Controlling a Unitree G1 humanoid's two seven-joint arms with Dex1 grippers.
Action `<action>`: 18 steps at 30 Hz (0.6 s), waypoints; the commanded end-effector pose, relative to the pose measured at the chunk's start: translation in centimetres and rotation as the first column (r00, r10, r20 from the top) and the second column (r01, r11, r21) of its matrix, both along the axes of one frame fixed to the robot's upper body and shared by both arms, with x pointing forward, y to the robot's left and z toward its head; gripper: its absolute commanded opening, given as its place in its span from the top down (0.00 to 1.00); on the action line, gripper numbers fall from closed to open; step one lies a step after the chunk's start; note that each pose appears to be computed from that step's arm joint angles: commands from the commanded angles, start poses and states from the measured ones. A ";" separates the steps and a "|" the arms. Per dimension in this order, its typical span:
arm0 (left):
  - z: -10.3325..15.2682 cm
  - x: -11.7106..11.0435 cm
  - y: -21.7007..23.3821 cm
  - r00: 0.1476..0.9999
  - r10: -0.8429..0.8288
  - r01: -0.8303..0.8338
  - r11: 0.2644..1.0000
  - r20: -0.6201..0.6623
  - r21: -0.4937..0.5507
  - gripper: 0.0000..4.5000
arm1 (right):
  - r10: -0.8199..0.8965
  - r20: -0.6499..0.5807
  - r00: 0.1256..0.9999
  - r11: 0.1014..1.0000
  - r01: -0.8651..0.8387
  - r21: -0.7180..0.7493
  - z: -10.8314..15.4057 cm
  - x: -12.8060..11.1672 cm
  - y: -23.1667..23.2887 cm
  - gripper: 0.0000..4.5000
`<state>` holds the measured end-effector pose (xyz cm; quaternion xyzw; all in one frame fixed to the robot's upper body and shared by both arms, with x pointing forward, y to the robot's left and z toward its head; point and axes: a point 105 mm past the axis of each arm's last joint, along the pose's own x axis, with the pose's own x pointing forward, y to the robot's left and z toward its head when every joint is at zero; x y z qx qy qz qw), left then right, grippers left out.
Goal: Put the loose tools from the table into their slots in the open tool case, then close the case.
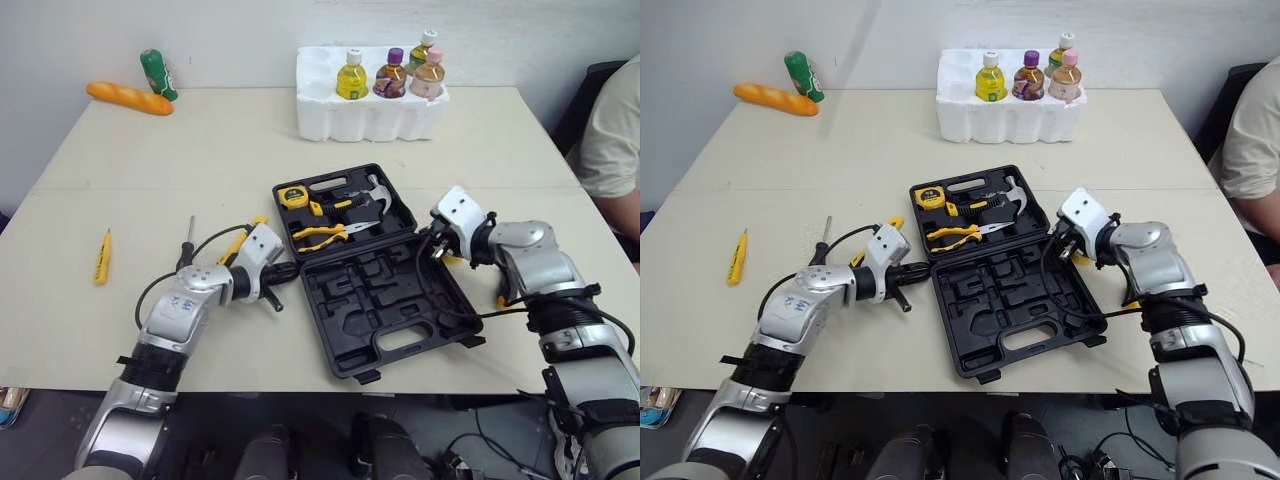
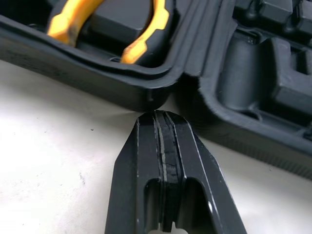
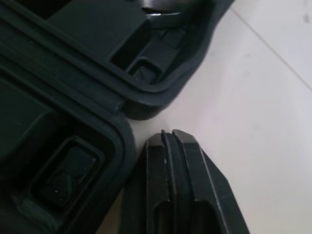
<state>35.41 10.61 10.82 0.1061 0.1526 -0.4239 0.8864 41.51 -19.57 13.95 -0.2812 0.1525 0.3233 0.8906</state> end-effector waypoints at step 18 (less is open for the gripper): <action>0.7 0.4 2.4 0.996 -0.083 0.078 0.991 0.038 0.110 0.99 | 0.318 0.005 0.948 0.945 -0.317 0.078 0.2 -6.3 8.5 1.00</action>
